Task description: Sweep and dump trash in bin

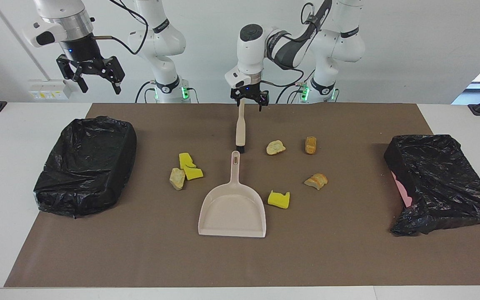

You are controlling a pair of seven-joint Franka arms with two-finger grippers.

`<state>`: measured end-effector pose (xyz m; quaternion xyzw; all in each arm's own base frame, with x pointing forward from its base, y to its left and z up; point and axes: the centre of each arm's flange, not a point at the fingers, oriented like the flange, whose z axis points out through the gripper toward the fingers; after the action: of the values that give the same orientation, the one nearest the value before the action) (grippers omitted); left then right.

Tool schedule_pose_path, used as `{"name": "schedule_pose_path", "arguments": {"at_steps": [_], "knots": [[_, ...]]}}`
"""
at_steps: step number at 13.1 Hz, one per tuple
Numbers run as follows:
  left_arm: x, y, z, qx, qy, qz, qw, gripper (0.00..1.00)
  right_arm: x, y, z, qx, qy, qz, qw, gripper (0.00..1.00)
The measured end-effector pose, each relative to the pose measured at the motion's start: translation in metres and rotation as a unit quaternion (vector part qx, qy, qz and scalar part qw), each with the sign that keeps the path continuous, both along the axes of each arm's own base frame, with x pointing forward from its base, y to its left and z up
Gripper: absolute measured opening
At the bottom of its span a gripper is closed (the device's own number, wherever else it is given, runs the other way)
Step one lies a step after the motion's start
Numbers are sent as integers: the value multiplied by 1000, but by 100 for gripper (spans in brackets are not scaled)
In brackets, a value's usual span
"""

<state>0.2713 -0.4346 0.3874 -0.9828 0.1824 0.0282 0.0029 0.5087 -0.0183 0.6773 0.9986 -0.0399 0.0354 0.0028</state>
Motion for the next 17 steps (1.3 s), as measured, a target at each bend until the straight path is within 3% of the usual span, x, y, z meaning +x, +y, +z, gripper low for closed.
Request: {"name": "schedule_pose_path", "arguments": {"at_steps": [6,12,15,17], "knots": [[-30,-13,-49,11,18,24,999,100,0,0,0,0,0,0,1000,100],[-33,-13,-56,26,27,41,998,100,0,3,0,0,2,6,1000,100],[-35,-10,-55,44,37,42,997,87,0,3,0,0,2,7,1000,100],[-34,-12,-52,43,37,45,997,60,0,4,0,0,2,7,1000,100]]}}
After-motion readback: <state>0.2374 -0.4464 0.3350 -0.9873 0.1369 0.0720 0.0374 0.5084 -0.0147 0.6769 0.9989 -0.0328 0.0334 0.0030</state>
